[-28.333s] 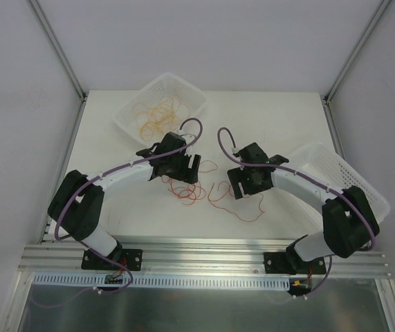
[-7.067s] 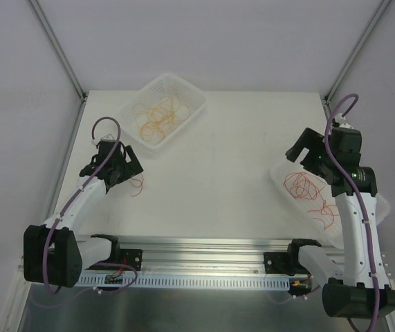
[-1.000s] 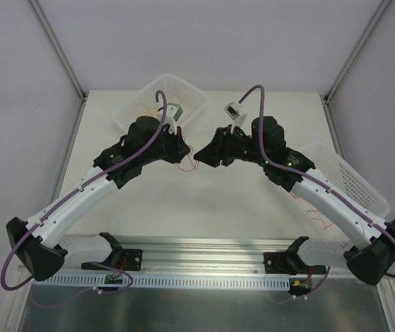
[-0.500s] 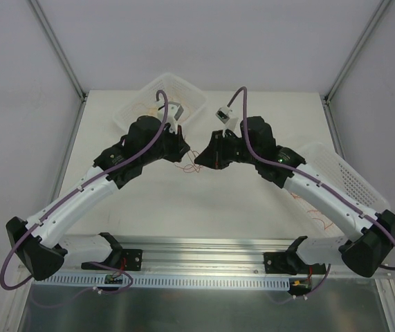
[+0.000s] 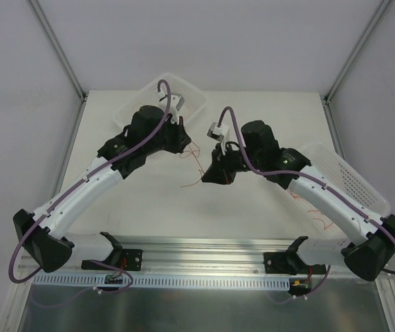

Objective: Untangle the cables

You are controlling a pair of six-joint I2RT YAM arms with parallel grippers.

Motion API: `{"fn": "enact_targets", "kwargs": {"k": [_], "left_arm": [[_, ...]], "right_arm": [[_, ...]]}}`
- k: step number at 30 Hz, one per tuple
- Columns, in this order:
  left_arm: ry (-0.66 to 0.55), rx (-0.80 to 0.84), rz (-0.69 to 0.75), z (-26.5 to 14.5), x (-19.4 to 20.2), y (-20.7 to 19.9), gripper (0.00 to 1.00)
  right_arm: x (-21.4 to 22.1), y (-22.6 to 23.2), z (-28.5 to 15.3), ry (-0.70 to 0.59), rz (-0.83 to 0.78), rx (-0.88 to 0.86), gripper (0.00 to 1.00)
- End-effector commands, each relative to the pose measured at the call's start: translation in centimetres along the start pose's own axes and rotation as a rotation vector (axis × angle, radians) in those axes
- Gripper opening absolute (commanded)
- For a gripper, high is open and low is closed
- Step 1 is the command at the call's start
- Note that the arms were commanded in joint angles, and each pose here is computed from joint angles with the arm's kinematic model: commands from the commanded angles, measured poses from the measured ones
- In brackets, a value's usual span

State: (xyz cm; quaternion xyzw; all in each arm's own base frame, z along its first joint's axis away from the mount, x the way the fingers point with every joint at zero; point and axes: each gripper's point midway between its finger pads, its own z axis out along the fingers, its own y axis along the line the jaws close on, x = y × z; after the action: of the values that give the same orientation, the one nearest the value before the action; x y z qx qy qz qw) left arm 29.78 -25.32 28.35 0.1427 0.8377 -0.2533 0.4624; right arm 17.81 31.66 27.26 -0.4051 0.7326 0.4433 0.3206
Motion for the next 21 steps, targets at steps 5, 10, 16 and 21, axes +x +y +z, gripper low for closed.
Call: {"fn": "enact_targets", "kwargs": {"k": [5,10,16,21], "left_arm": [[-0.118,0.141,0.107,-1.5,-5.3,-1.8,0.00],[-0.078,0.277,0.237,-2.3,-3.1,-3.4,0.00],[-0.088,0.368,0.362,-4.0,-1.7,-4.2,0.00],[-0.103,0.447,0.392,-5.3,-1.6,-5.4,0.00]], "right_arm": [[7.0,1.5,-2.3,0.273,0.018,-0.052,0.37],[3.2,2.1,-4.0,0.128,-0.017,0.026,0.56],[-1.3,0.7,-5.9,-0.071,-0.016,0.173,0.62],[-2.9,-0.9,-5.7,-0.166,-0.008,0.244,0.84]]}}
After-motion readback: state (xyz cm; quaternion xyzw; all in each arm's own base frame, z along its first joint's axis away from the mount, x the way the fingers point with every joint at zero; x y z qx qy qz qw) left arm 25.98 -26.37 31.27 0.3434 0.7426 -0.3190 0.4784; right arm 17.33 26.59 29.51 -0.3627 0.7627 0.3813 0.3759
